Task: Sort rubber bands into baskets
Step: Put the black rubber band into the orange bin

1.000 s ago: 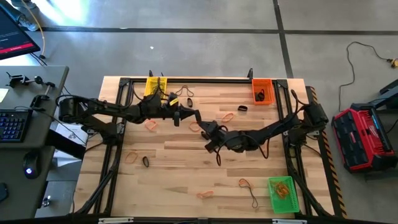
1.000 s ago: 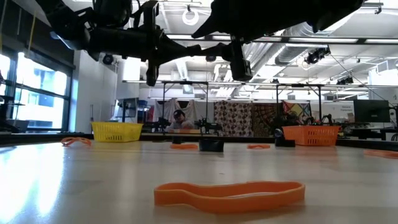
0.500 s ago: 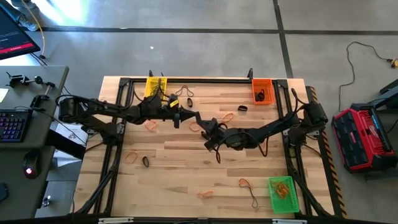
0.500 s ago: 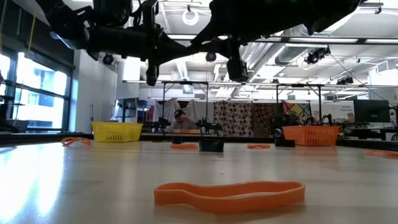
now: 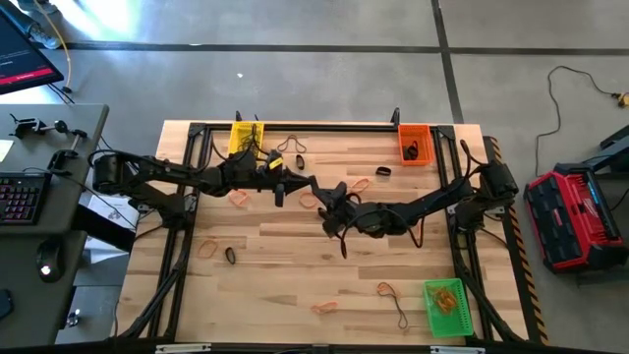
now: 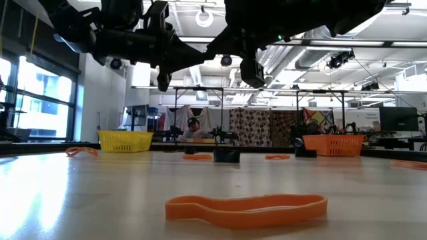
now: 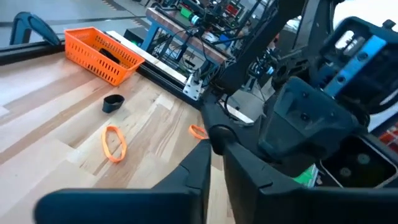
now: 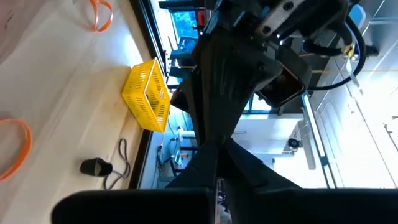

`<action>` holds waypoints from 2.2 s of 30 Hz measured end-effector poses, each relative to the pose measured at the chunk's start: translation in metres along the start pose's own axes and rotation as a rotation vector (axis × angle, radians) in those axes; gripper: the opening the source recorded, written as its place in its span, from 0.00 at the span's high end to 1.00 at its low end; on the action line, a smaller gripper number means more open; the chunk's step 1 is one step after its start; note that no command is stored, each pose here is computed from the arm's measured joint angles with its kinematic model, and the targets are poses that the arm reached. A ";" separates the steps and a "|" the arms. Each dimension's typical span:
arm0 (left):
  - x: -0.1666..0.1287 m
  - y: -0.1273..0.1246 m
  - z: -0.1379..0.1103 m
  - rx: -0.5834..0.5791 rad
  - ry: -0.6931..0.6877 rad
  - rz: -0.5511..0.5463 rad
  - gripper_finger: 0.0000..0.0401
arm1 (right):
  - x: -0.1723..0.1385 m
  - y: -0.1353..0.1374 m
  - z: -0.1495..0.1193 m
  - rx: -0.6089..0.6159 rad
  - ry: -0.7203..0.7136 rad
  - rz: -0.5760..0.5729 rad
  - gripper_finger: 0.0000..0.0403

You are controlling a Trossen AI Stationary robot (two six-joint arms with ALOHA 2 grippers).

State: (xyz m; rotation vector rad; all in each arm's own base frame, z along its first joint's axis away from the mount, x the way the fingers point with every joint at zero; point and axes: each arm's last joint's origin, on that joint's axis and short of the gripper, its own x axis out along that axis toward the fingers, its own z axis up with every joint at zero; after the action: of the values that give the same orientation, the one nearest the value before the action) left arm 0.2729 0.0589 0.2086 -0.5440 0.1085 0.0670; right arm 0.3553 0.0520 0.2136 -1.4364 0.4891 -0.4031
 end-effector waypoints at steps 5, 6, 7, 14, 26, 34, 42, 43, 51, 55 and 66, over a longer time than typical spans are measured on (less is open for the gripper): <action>0.000 -0.003 -0.001 0.067 0.006 -0.013 0.79 | 0.000 0.000 0.000 0.039 0.008 -0.001 0.99; 0.001 -0.003 -0.002 0.081 0.005 -0.011 0.77 | 0.000 0.000 0.000 0.042 0.010 -0.001 0.99; 0.001 -0.003 -0.002 0.094 0.002 -0.006 0.75 | 0.000 0.000 0.000 0.042 0.015 -0.002 1.00; 0.000 0.001 -0.004 0.179 -0.016 0.097 0.63 | 0.001 -0.001 -0.006 0.067 0.158 -0.027 1.00; -0.003 0.005 -0.016 0.257 0.024 0.219 0.60 | 0.024 -0.031 -0.068 0.343 0.443 -0.117 1.00; -0.018 0.014 -0.036 0.223 -0.014 0.236 0.60 | 0.030 -0.045 -0.136 0.587 0.596 -0.076 1.00; -0.025 0.018 -0.044 0.209 -0.023 0.246 0.60 | 0.034 -0.036 -0.182 0.700 0.793 -0.064 1.00; -0.025 0.018 -0.044 0.212 -0.023 0.247 0.60 | 0.033 -0.035 -0.186 0.722 0.814 -0.065 1.00; -0.025 0.018 -0.044 0.232 -0.021 0.249 0.60 | 0.007 -0.035 -0.215 0.897 0.999 -0.031 1.00; -0.025 0.018 -0.044 0.235 -0.030 0.270 0.60 | -0.011 -0.040 -0.232 0.993 1.095 -0.023 1.00; -0.025 0.018 -0.044 0.235 -0.031 0.272 0.60 | -0.040 -0.044 -0.272 1.280 1.255 0.061 1.00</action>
State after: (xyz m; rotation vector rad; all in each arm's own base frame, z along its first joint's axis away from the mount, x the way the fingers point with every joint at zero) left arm 0.2425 0.0510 0.1649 -0.2907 0.1575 0.3236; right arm 0.1747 -0.1578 0.2428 0.2142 0.9857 -1.2775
